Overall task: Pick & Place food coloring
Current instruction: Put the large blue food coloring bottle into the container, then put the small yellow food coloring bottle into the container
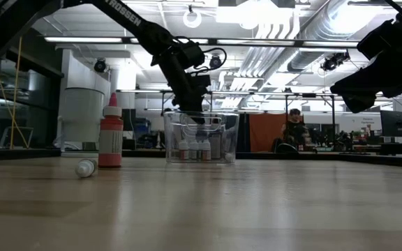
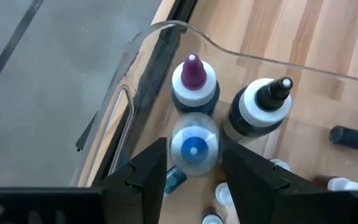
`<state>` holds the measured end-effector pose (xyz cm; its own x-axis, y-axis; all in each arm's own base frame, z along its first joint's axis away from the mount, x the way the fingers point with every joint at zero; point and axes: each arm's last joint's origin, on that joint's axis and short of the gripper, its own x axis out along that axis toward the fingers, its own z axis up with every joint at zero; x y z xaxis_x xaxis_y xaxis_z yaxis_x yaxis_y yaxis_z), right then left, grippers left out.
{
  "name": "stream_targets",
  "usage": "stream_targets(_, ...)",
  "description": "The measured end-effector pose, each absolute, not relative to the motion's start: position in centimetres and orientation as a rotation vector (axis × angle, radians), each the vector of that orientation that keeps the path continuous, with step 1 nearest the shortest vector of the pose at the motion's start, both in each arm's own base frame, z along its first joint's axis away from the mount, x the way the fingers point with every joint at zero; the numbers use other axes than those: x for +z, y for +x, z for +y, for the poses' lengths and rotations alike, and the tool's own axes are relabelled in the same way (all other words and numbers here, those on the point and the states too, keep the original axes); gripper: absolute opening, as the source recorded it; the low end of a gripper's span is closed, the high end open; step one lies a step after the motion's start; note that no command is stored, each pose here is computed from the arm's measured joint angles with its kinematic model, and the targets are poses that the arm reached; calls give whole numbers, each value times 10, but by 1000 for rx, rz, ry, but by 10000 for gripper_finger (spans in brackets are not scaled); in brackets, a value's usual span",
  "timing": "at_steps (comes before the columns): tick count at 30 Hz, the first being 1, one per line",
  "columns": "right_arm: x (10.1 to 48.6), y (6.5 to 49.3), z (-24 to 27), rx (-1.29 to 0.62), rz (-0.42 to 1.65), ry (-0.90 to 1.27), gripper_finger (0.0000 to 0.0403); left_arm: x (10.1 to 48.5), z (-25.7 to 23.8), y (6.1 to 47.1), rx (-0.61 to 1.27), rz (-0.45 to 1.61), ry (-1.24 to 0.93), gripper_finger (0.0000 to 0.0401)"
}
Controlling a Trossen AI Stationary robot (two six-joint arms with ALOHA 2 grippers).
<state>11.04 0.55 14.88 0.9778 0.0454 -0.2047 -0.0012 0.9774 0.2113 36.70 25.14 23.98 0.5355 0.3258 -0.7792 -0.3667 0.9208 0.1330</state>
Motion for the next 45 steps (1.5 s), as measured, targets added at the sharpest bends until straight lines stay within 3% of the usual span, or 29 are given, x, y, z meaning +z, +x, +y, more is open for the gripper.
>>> stream_targets(14, 149, 110, 5, 23, 210, 212, 52, 246, 250, 364, 412, 927, -45, 160)
stream_targets(26, 149, 110, 5, 23, 210, 212, 50, 327, 235, 344, 427, 908, -28, 161)
stream_targets(39, 149, 110, 5, 23, 210, 212, 49, 380, 161, 308, 281, 956, -176, 161)
stream_targets(45, 149, 110, 5, 23, 210, 212, 52, 389, 117, 300, 146, 1048, -112, 161)
